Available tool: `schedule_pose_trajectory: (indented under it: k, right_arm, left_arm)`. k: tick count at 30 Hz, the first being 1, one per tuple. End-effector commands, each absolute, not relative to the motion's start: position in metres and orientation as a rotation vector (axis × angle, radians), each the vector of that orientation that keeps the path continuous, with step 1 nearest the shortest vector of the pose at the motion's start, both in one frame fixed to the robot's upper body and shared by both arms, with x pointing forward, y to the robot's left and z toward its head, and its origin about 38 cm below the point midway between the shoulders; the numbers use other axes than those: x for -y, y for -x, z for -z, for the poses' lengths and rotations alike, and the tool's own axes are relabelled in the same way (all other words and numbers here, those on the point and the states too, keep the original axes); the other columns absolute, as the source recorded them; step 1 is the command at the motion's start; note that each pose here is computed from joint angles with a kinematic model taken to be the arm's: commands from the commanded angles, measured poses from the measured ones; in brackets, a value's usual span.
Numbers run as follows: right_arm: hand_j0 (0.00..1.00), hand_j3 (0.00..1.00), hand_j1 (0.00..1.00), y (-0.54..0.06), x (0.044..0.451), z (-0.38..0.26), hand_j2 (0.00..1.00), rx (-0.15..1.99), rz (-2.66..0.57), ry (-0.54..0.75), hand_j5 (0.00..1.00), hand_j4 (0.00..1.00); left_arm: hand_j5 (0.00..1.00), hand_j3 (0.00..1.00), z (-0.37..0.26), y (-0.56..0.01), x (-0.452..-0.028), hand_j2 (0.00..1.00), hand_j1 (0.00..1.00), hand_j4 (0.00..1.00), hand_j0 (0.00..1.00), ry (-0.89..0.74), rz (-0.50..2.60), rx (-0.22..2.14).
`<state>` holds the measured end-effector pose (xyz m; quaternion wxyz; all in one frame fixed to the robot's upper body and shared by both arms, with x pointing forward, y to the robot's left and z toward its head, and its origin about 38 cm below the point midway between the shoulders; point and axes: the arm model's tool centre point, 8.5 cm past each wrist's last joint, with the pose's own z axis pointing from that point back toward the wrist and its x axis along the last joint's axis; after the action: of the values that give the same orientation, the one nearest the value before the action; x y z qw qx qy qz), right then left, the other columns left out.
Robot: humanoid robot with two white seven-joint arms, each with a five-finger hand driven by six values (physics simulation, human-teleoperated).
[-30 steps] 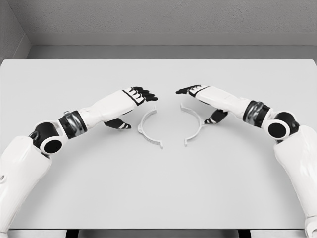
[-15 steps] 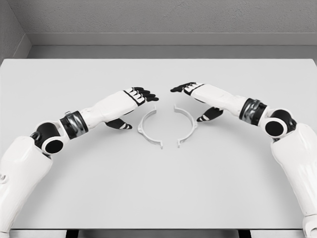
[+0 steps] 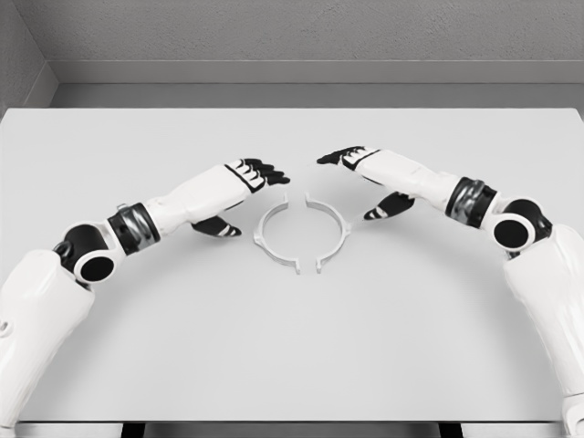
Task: Assemble PVC drainage pipe clamps
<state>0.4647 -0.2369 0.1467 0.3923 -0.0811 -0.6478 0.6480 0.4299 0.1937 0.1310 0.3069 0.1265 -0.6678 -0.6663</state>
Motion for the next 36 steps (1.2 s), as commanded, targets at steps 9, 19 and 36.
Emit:
schedule_pose_trajectory:
  k: [9, 19, 36]
  right_arm:
    - [1.0, 1.0, 1.0, -0.429, 0.378, -0.233, 1.0, 1.837, -1.319, 0.27, 1.0, 1.0]
    - [1.0, 1.0, 1.0, -0.402, 0.416, -0.197, 1.0, 1.754, -1.214, 0.292, 1.0, 1.0]
    - [1.0, 1.0, 1.0, -0.4, 0.411, -0.196, 1.0, 1.764, -1.212, 0.28, 1.0, 1.0]
  left_arm:
    - [1.0, 1.0, -0.123, -0.431, -0.194, 1.0, 1.0, 1.0, 1.0, -0.315, 1.747, 1.75]
    - [1.0, 1.0, -0.122, -0.429, -0.179, 1.0, 1.0, 1.0, 1.0, -0.29, 1.743, 1.772]
    - [1.0, 1.0, -0.123, -0.429, -0.171, 1.0, 1.0, 1.0, 1.0, -0.276, 1.733, 1.791]
